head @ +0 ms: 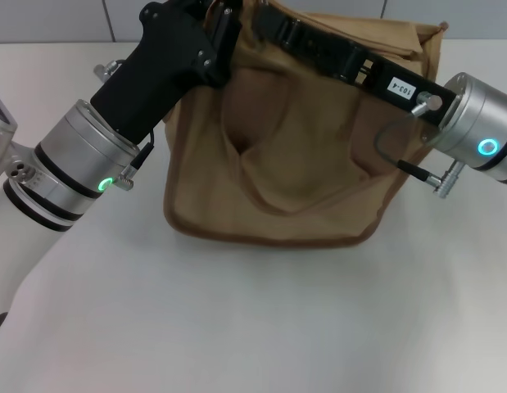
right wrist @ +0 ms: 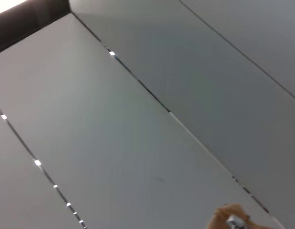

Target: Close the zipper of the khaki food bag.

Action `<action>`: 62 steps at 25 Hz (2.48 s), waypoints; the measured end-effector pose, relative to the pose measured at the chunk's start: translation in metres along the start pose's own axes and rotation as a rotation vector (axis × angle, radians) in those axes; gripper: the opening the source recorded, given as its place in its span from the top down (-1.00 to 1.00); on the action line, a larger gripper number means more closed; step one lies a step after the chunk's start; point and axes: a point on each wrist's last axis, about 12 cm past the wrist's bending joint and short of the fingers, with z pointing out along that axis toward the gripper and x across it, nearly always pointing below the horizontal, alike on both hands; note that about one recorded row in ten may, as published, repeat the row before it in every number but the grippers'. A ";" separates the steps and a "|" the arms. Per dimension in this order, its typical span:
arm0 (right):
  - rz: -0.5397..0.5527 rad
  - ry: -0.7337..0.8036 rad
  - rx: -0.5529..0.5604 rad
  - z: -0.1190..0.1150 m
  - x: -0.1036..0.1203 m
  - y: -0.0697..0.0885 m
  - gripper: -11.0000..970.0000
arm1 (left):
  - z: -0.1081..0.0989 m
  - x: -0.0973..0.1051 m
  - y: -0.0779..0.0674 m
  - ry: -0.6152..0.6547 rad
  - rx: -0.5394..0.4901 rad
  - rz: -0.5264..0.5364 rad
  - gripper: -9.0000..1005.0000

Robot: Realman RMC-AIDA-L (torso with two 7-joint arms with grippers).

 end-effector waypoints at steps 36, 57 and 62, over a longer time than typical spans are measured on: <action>0.003 0.015 -0.013 0.008 -0.002 0.000 0.04 | -0.001 0.000 0.000 0.000 -0.004 -0.001 0.67; 0.003 0.013 0.009 0.010 -0.003 -0.003 0.51 | -0.002 0.001 0.000 0.003 -0.008 -0.003 0.66; -0.003 0.002 0.019 0.008 -0.004 -0.004 0.51 | -0.002 0.001 0.000 0.003 -0.007 -0.003 0.66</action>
